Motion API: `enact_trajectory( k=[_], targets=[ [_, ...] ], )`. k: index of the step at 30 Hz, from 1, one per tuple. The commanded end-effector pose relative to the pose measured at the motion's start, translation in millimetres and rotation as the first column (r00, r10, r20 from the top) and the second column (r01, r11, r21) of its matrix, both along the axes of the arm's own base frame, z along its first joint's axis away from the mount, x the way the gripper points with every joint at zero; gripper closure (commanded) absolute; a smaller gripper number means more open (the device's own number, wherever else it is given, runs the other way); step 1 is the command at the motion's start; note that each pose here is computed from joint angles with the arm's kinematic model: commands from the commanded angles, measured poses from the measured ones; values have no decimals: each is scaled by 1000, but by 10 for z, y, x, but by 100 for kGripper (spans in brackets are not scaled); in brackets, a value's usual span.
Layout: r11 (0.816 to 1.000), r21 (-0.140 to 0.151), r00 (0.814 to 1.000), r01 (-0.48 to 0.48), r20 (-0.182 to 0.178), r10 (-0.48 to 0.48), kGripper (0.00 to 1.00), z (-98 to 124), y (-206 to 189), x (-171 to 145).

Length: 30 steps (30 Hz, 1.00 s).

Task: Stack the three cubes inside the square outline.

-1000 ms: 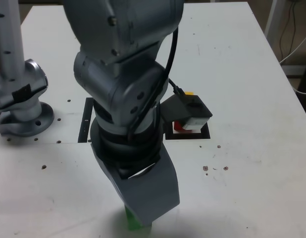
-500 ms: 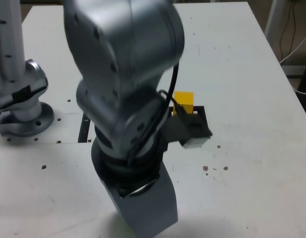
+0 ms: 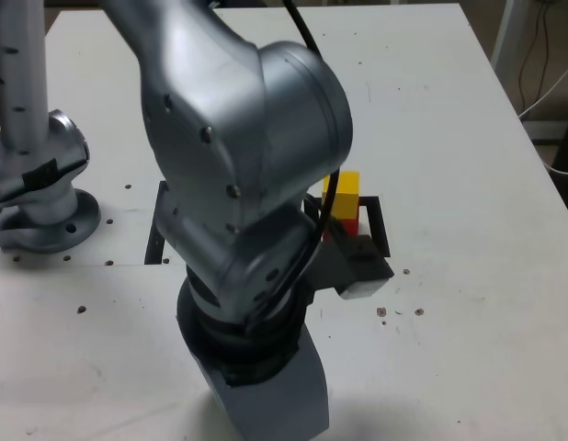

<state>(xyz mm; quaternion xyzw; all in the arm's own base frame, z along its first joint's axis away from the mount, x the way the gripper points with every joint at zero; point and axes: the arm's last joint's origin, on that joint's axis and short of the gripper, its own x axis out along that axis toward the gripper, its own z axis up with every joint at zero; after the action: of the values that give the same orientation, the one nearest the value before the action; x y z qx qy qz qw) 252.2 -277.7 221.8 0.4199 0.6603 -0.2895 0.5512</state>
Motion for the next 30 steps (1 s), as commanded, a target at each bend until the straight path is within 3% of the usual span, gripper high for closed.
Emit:
enact_trajectory(
  k=[1,8,17,30],
  targets=[
    [1000,5,1000,-2,-10,2,10,-38,-8,1],
    [999,33,999,-28,-21,28,28,-105,-10,5],
    [995,84,999,-50,5,50,63,-121,9,2],
    [995,86,999,-49,5,48,64,-113,1,6]
  ],
)
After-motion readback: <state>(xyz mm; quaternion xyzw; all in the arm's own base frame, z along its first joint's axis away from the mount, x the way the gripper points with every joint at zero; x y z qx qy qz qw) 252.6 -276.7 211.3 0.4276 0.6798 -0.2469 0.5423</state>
